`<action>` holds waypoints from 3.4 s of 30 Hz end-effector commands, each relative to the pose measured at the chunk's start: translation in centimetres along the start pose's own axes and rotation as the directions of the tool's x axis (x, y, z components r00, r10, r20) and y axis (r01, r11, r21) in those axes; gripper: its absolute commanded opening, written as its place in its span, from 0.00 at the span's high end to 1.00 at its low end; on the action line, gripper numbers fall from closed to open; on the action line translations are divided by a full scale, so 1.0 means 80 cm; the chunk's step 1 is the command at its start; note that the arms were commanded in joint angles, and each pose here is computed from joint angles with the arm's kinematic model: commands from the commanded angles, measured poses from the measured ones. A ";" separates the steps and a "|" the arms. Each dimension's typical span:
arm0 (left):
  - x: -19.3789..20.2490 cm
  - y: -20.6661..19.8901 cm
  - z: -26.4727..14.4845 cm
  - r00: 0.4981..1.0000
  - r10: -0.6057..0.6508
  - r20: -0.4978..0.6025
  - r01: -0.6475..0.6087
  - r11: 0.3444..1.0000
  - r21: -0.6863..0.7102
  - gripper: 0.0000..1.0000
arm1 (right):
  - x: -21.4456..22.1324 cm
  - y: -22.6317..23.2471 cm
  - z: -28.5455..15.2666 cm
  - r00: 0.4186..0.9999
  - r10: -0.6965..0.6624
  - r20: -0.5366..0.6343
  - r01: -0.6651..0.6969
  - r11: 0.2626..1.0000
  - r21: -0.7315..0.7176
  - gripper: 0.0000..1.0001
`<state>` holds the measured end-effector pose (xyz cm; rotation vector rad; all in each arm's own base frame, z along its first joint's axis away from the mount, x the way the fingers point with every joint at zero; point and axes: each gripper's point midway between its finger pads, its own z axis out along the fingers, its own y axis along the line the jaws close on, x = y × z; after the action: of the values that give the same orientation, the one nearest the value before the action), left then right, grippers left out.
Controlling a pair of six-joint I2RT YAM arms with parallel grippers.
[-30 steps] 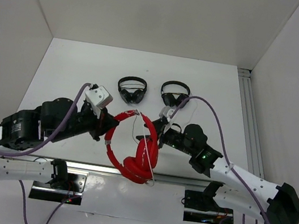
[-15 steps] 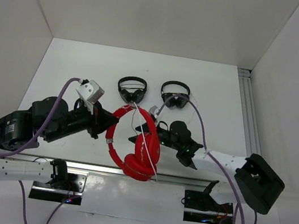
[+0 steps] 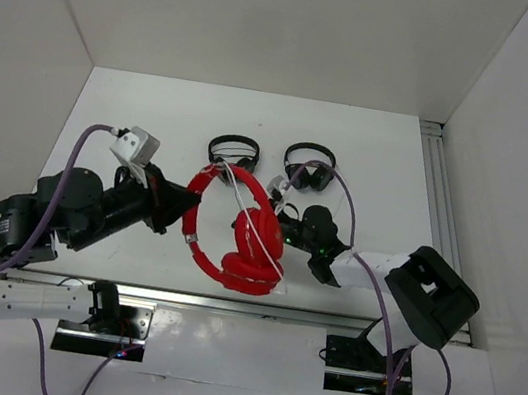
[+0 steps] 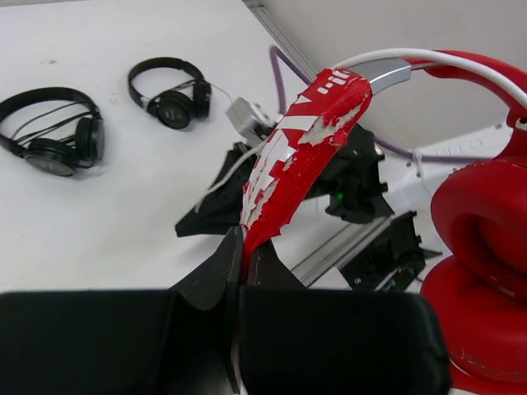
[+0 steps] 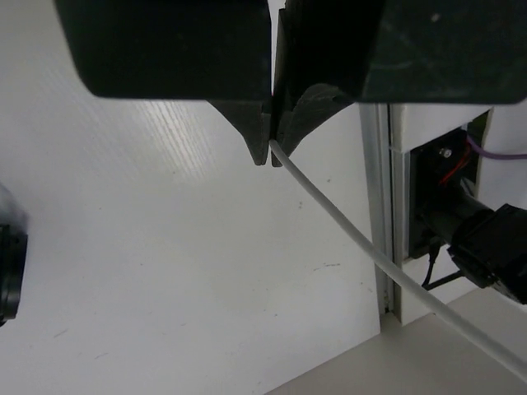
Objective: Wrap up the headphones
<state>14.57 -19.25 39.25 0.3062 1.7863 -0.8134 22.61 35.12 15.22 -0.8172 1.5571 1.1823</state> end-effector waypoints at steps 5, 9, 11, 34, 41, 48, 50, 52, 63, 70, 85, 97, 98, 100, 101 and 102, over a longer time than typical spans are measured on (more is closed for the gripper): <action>-0.057 0.049 -0.018 0.896 -0.312 0.316 0.372 0.917 -0.146 1.00 | -0.005 0.046 -0.002 0.997 -0.026 0.069 0.030 0.998 -0.058 1.00; -0.041 0.103 -0.026 0.836 -0.353 0.420 0.504 0.797 -0.333 1.00 | 0.007 0.085 -0.017 0.998 -0.038 0.058 0.043 0.996 -0.075 1.00; -0.042 0.121 -0.028 0.834 -0.305 0.460 0.506 0.754 -0.419 1.00 | 0.003 0.109 -0.023 0.997 -0.041 0.064 0.048 0.993 -0.108 1.00; 0.007 0.214 0.014 0.964 -0.033 0.264 0.247 0.486 -0.839 1.00 | 0.017 0.235 -0.022 0.979 -0.182 -0.087 0.161 0.965 -0.209 1.00; 0.042 0.201 0.065 0.992 0.048 -0.113 -0.118 0.614 -0.780 1.00 | -0.019 0.217 -0.031 0.957 -0.268 -0.111 0.258 0.961 -0.102 1.00; 0.103 0.206 0.071 0.930 0.101 -0.354 -0.332 0.642 -0.691 1.00 | -0.067 0.195 -0.052 0.943 -0.311 -0.121 0.316 0.948 0.027 0.94; 0.122 0.200 0.071 0.904 0.118 -0.411 -0.374 0.682 -0.628 1.00 | -0.073 0.189 -0.058 0.937 -0.329 -0.115 0.337 0.940 0.054 0.91; 0.131 0.185 0.076 0.889 0.154 -0.430 -0.400 0.718 -0.569 1.00 | -0.083 0.181 -0.061 0.935 -0.337 -0.109 0.347 0.933 0.097 0.90; 0.171 0.140 0.068 0.823 0.231 -0.519 -0.463 0.802 -0.377 1.00 | -0.119 0.111 -0.089 0.926 -0.369 -0.083 0.367 0.822 0.436 0.86; 0.184 0.138 0.063 0.810 0.226 -0.542 -0.463 0.812 -0.354 1.00 | -0.153 0.105 -0.107 0.919 -0.394 -0.016 0.350 0.794 0.497 0.79; 0.193 0.083 0.053 0.809 0.272 -0.522 -0.367 0.926 -0.086 1.00 | -0.184 0.004 -0.111 0.923 -0.378 0.069 0.227 0.681 0.696 0.78; 0.170 0.061 0.045 0.844 0.283 -0.456 -0.325 0.946 -0.015 1.00 | -0.138 -0.007 -0.061 0.958 -0.277 0.075 0.219 0.875 0.433 0.80; 0.170 0.064 0.044 0.840 0.284 -0.462 -0.332 0.943 -0.024 1.00 | -0.127 -0.007 -0.058 0.964 -0.261 0.061 0.213 0.883 0.419 0.80; 0.165 0.069 0.040 0.833 0.276 -0.479 -0.342 0.938 -0.055 1.00 | -0.109 -0.001 -0.052 0.968 -0.244 0.054 0.208 0.905 0.371 0.75; 0.161 0.069 0.043 0.840 0.263 -0.474 -0.337 0.939 -0.076 1.00 | -0.104 0.003 -0.050 0.968 -0.244 0.055 0.211 0.915 0.345 0.68; 0.159 0.074 0.039 0.832 0.258 -0.491 -0.347 0.933 -0.098 1.00 | -0.098 0.011 -0.048 0.968 -0.245 0.056 0.217 0.927 0.307 0.59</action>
<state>14.77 -18.73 21.87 0.7923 2.2200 -0.3122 24.81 29.62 22.51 -0.6509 1.5516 0.6285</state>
